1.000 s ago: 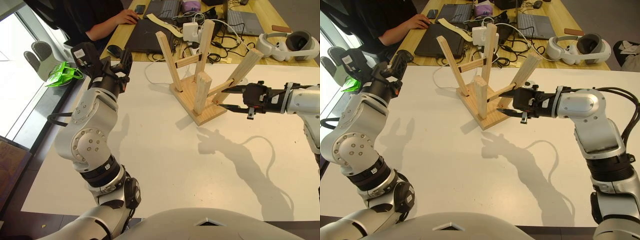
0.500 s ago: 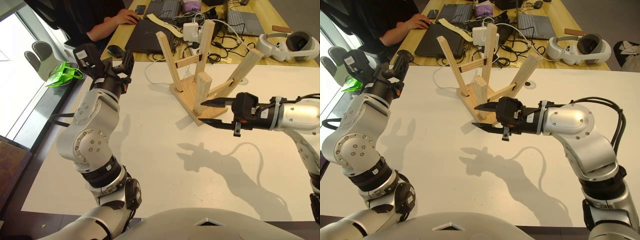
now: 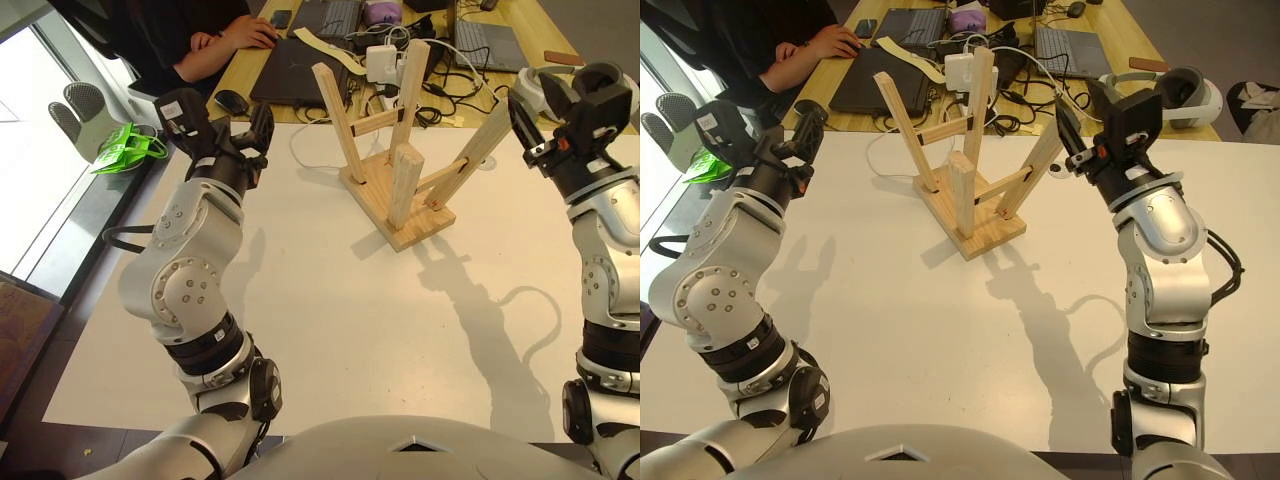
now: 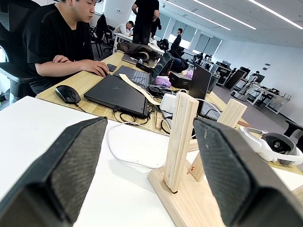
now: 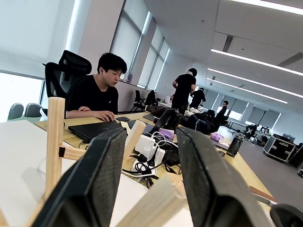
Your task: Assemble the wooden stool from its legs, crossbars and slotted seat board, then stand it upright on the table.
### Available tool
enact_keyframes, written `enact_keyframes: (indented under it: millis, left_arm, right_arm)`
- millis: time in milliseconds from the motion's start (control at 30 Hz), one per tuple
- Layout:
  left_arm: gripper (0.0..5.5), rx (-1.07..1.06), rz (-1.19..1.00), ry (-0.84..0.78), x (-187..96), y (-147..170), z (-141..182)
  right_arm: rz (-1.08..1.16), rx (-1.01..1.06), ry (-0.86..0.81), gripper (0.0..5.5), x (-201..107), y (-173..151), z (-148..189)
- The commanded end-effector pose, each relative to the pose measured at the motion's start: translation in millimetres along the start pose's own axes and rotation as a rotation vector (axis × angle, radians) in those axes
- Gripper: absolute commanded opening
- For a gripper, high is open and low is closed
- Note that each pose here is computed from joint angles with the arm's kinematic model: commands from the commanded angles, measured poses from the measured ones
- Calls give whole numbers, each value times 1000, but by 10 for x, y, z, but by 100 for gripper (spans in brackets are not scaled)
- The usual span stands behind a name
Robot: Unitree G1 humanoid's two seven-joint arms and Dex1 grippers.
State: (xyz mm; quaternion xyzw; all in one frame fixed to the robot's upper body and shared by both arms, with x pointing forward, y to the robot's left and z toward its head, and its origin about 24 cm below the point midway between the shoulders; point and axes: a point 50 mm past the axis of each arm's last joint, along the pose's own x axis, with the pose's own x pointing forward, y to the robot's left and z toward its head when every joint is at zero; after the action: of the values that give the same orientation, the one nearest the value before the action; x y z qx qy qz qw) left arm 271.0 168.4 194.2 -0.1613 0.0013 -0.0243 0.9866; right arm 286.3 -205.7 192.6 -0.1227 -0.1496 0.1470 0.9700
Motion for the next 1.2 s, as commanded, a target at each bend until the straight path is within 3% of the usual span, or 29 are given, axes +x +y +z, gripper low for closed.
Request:
enact_keyframes:
  millis: [33,200,333,533,700,867,1067,1200]
  left_arm:
    - [339,13,-9,8,33,-30,1]
    - [339,24,-40,14,89,-89,9]
    - [339,33,-57,20,106,-137,-3]
    - [339,36,-58,25,95,-155,-23]
    - [339,41,-62,29,97,-162,-23]
    - [339,46,-66,31,97,-164,-23]
    - [339,50,-78,32,116,-187,-22]
    - [339,55,-79,33,114,-182,-19]
  right_arm:
    - [-114,123,58,193,130,-191,-178]
    - [11,120,26,193,356,-38,-203]
    - [-25,91,60,193,489,-108,-284]
    - [-143,0,229,193,565,-342,-556]
    - [-212,94,473,193,450,-503,-945]
    - [-118,235,414,193,485,-440,-880]
    - [-129,298,471,193,372,-454,-948]
    - [4,345,381,193,328,-364,-746]
